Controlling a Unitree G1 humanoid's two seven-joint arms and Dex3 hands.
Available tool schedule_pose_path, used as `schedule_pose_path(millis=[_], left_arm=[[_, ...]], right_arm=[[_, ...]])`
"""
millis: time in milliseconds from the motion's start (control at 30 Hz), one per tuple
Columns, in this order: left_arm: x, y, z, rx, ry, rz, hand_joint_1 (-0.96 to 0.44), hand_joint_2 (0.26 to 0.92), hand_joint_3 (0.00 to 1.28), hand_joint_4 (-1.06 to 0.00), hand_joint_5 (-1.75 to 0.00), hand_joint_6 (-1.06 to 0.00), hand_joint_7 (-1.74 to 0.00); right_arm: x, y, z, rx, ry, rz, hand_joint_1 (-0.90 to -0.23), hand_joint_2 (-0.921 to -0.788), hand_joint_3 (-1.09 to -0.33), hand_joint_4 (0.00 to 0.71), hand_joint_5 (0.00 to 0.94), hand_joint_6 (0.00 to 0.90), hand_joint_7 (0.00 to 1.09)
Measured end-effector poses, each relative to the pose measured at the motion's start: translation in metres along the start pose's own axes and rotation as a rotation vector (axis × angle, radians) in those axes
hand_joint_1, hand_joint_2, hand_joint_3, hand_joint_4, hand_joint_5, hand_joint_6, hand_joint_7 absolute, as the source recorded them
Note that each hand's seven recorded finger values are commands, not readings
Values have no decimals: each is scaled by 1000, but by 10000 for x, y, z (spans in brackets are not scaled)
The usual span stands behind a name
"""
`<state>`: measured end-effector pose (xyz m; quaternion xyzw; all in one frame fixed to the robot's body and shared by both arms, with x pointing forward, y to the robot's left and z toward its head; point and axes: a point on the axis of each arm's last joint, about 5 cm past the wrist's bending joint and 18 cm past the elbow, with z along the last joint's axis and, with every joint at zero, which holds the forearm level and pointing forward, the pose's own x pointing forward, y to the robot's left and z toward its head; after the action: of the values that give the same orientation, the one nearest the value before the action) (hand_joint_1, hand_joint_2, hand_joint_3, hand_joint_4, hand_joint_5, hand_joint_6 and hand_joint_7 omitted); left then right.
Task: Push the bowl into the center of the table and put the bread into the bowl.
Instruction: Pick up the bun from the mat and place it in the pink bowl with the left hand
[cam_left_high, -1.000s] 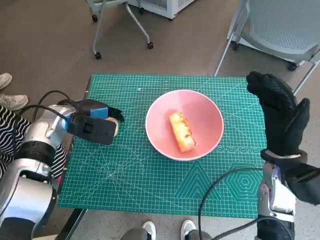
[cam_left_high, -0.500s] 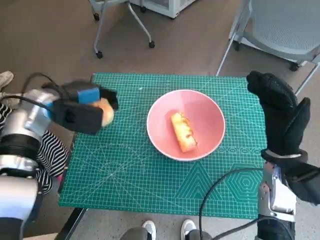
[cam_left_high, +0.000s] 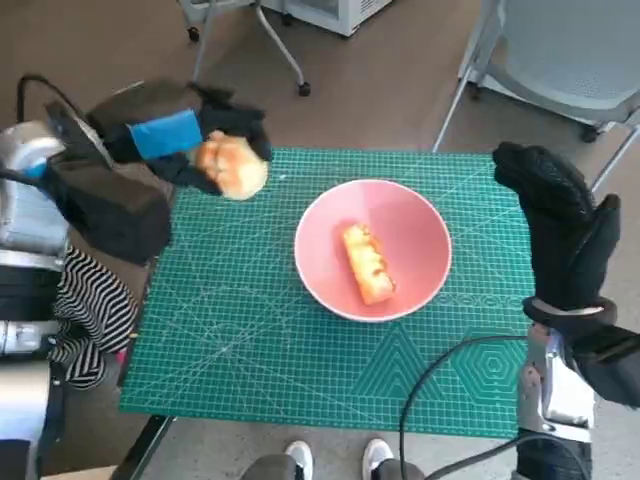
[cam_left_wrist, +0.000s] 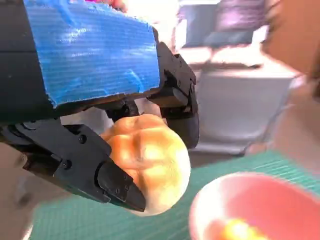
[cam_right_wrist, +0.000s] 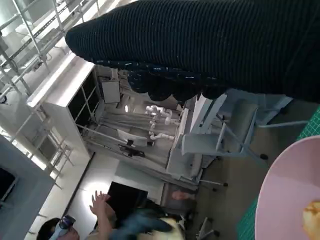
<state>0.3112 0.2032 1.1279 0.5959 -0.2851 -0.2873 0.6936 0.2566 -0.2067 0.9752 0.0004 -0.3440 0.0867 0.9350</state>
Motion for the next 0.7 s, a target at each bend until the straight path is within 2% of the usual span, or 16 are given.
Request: schedule_pose_path(millis=[167,300,500,700], left_arm=[[153,-37,229,10,-113,9,1,918,21,-738,-1077,-687,-1139],[270,-95,340,-11,-185,8,1,920,25,-731,-1074,-679,-1157],[454,-242,418,-49,-271,-9,1,920,26,-734,-1079,-675,-1152],[668,-486,416,-91,-320,-46,0,919,38,-719,-1162,-672,-1092]], right_arm=[[5,2,-8,2,3,4,-724,-921,-737,193,0,98,513],[7,2,-9,2,3,5,-727,-921,-736,193,0,98,513],[6,3,-8,3,3,5,-728,-921,-736,192,0,98,513],[7,6,3,1,-3,7,-726,-921,-736,191,0,97,513]])
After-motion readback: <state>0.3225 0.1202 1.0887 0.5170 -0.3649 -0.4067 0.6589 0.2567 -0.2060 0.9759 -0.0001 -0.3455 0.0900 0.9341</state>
